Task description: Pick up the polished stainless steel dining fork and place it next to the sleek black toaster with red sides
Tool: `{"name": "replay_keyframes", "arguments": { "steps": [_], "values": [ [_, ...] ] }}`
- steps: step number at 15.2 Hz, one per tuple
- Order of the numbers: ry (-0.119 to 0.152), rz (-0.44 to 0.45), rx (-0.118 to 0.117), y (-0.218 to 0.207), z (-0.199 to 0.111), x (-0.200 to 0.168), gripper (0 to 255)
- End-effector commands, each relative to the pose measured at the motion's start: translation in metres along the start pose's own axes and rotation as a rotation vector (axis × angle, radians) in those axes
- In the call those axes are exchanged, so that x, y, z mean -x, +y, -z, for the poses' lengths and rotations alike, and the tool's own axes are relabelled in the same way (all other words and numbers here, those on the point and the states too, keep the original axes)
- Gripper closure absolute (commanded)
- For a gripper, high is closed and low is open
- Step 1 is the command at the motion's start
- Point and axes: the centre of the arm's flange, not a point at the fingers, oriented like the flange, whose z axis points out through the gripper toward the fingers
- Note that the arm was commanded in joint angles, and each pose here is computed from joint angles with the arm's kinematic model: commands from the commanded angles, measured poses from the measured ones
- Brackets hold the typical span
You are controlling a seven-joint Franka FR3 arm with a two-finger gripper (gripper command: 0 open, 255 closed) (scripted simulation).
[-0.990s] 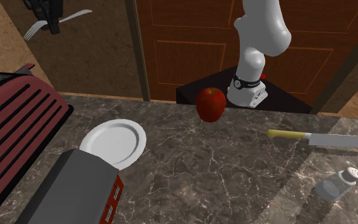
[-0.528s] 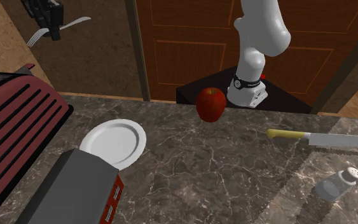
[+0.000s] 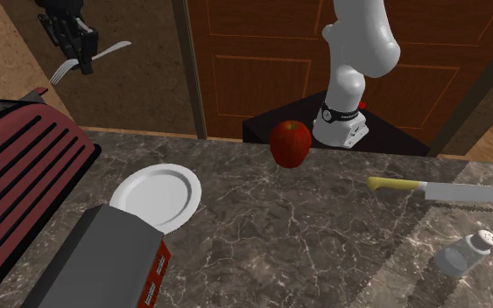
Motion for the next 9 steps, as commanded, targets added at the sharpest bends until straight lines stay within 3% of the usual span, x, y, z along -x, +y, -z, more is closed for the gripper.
{"name": "replay_keyframes", "arguments": {
  "steps": [1, 9],
  "values": [
    [0.0, 0.0, 0.001, 0.0, -0.011, 0.002, 255],
    [0.0, 0.0, 0.001, -0.004, -0.053, 0.006, 255]
  ]
}}
